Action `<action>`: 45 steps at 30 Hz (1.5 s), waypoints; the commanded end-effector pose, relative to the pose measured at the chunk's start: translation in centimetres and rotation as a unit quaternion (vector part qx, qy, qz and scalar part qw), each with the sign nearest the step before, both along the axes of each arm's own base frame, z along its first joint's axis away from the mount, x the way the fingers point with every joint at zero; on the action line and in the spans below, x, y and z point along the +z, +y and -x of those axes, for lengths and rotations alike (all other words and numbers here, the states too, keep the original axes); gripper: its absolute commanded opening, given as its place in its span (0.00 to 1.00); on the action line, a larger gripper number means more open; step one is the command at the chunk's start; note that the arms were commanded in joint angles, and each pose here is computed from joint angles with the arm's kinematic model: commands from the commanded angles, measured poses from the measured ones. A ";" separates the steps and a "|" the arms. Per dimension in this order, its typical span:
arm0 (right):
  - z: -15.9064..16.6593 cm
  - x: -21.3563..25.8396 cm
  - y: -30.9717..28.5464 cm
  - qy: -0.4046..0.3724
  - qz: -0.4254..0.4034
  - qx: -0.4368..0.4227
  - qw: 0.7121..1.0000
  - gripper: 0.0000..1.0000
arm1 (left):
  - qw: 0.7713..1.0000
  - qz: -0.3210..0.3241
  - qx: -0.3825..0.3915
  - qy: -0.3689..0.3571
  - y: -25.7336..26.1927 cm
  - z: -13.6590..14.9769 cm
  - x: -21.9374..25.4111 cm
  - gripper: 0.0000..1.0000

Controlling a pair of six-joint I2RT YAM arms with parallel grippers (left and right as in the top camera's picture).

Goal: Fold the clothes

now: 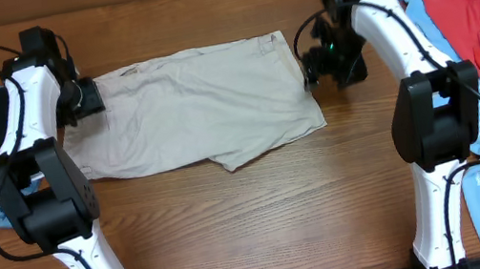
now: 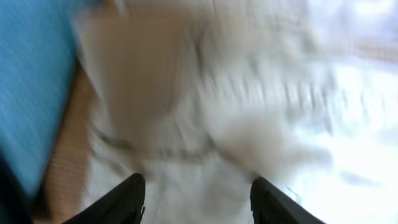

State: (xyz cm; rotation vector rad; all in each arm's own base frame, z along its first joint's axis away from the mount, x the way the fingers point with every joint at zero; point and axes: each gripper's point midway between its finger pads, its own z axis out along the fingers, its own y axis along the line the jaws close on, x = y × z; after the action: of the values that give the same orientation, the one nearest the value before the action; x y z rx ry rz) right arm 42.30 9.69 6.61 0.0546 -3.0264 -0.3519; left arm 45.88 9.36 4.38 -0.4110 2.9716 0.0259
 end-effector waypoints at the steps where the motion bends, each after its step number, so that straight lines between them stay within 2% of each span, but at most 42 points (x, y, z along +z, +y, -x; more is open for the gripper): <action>1: -0.5 1.8 -0.1 -0.027 -0.008 0.033 0.999 0.83 | 0.998 0.062 0.004 0.012 -2.2 1.7 2.5 0.60; 4: 0.1 -0.5 0.4 -0.009 -0.026 0.047 0.999 0.82 | 0.996 0.079 0.010 0.050 -3.0 3.5 2.4 0.61; 10: 1.8 -5.2 3.3 -0.001 -0.121 0.071 0.990 0.81 | 0.995 0.084 0.006 0.060 -3.6 4.0 2.4 0.64; 13: 2.9 -6.6 3.6 0.010 -0.124 0.074 0.989 0.81 | 0.994 0.086 0.004 0.069 -3.9 4.3 2.4 0.64; 14: 3.4 -6.9 3.9 0.016 -0.126 0.076 0.989 0.78 | 0.994 0.086 0.003 0.072 -4.0 4.5 2.4 0.64; 15: 3.7 -7.0 4.1 0.021 -0.129 0.077 0.988 0.71 | 0.993 0.086 0.002 0.074 -4.1 4.6 2.4 0.64; 17: 4.7 -7.2 4.8 0.034 -0.135 0.084 0.987 0.52 | 0.993 0.087 0.000 0.077 -4.4 4.6 2.4 0.64; 18: 5.0 -7.2 4.9 0.038 -0.134 0.086 0.986 0.41 | 0.993 0.086 -0.002 0.077 -4.5 4.7 2.4 0.64; 19: 5.1 -7.3 5.1 0.041 -0.133 0.088 0.986 0.21 | 0.993 0.086 -0.004 0.077 -4.6 4.6 2.4 0.64; 21: 5.1 -7.4 4.8 0.040 -0.122 0.090 0.988 0.04 | 0.993 0.086 -0.006 0.078 -4.8 4.6 2.4 0.64; 23: 4.9 -7.9 3.5 0.046 -0.085 0.067 0.993 0.04 | 0.993 0.086 -0.008 0.079 -5.0 4.7 2.4 0.64; 25: 4.6 -8.6 -0.2 0.059 -0.006 0.009 0.998 0.04 | 0.993 0.087 -0.009 0.085 -5.2 4.9 2.4 0.64; 29: 5.2 -8.7 -5.7 0.090 0.054 -0.070 0.992 0.04 | 0.990 0.091 -0.008 0.108 -5.4 6.1 2.5 0.65; 30: 5.4 -8.7 -6.9 0.095 0.057 -0.085 0.990 0.04 | 0.989 0.091 -0.007 0.117 -5.4 6.5 2.6 0.66; 31: 5.5 -8.6 -8.6 0.102 0.058 -0.106 0.987 0.04 | 0.989 0.089 -0.007 0.119 -5.3 6.6 2.6 0.76; 32: 5.6 -8.6 -9.4 0.104 0.057 -0.117 0.986 0.04 | 0.989 0.089 -0.007 0.119 -5.3 6.6 2.6 0.79; 35: 5.9 -8.5 -11.0 0.111 0.054 -0.137 0.983 0.04 | 0.990 0.088 -0.007 0.113 -5.3 6.3 2.5 0.82; 39: 5.8 -8.5 -11.0 0.109 0.054 -0.139 0.983 0.04 | 0.991 0.090 -0.011 0.095 -5.3 5.4 2.4 0.92; 45: 5.7 -8.6 -10.9 0.106 0.054 -0.137 0.983 0.04 | 0.983 0.166 -0.065 0.043 -8.0 3.4 3.0 0.96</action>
State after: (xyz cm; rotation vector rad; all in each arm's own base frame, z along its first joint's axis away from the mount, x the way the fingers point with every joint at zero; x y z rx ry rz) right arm 37.31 1.29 0.10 -0.3725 -2.8369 -0.4022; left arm 41.11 3.48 5.21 -0.3943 3.1741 -0.3091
